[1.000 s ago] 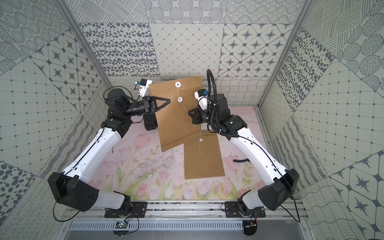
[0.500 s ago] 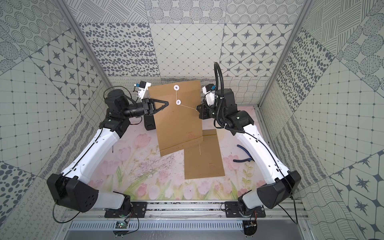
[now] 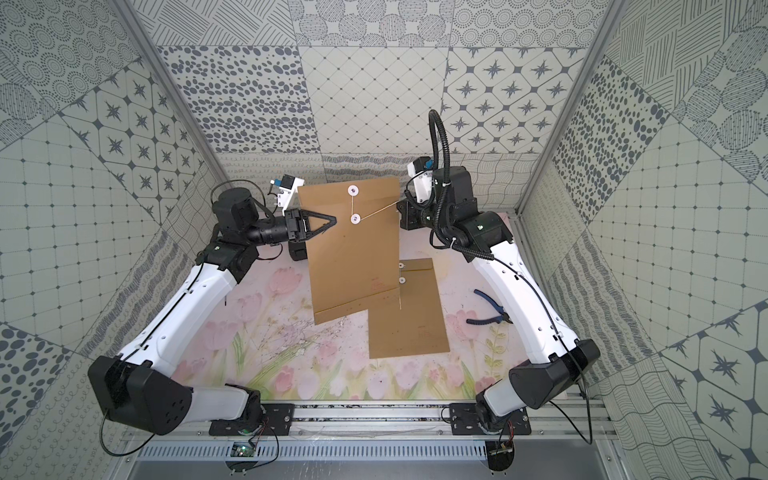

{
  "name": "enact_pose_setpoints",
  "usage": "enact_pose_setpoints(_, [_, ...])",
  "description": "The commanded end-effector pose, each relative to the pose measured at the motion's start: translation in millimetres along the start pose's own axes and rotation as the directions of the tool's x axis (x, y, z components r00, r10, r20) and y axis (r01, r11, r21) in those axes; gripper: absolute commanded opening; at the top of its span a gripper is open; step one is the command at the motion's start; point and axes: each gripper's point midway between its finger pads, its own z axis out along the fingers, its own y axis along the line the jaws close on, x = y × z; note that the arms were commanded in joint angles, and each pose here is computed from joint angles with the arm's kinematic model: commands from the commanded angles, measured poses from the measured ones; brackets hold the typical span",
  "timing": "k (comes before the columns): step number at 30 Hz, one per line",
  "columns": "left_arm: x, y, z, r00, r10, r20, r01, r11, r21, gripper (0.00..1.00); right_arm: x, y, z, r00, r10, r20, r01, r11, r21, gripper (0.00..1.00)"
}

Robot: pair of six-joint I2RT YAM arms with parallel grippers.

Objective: Close the mouth of the file bag
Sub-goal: Close the file bag.

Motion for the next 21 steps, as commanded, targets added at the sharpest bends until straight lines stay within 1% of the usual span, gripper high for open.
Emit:
enact_pose_setpoints(1, [4, -7, -3, 0.998, 0.055, -0.004, -0.055, 0.998, 0.026, 0.0, -15, 6, -5, 0.999, -0.041, 0.035, 0.041, 0.999, 0.004, 0.0])
enact_pose_setpoints(11, [16, -9, 0, 0.999, 0.036, -0.012, -0.035, 0.998, 0.044, 0.0, -30, 25, 4, 0.997, -0.073, 0.039, 0.074, 0.997, -0.025, 0.0])
enact_pose_setpoints(16, [22, -9, 6, 0.999, 0.026, -0.021, -0.025, 0.998, 0.058, 0.0, -29, 42, 19, 0.993, -0.121, 0.001, 0.121, 0.992, -0.026, 0.0])
enact_pose_setpoints(21, [23, -9, 13, 0.999, 0.025, -0.027, -0.023, 0.997, 0.069, 0.0, -22, 54, 30, 0.98, -0.193, -0.048, 0.194, 0.981, 0.02, 0.0])
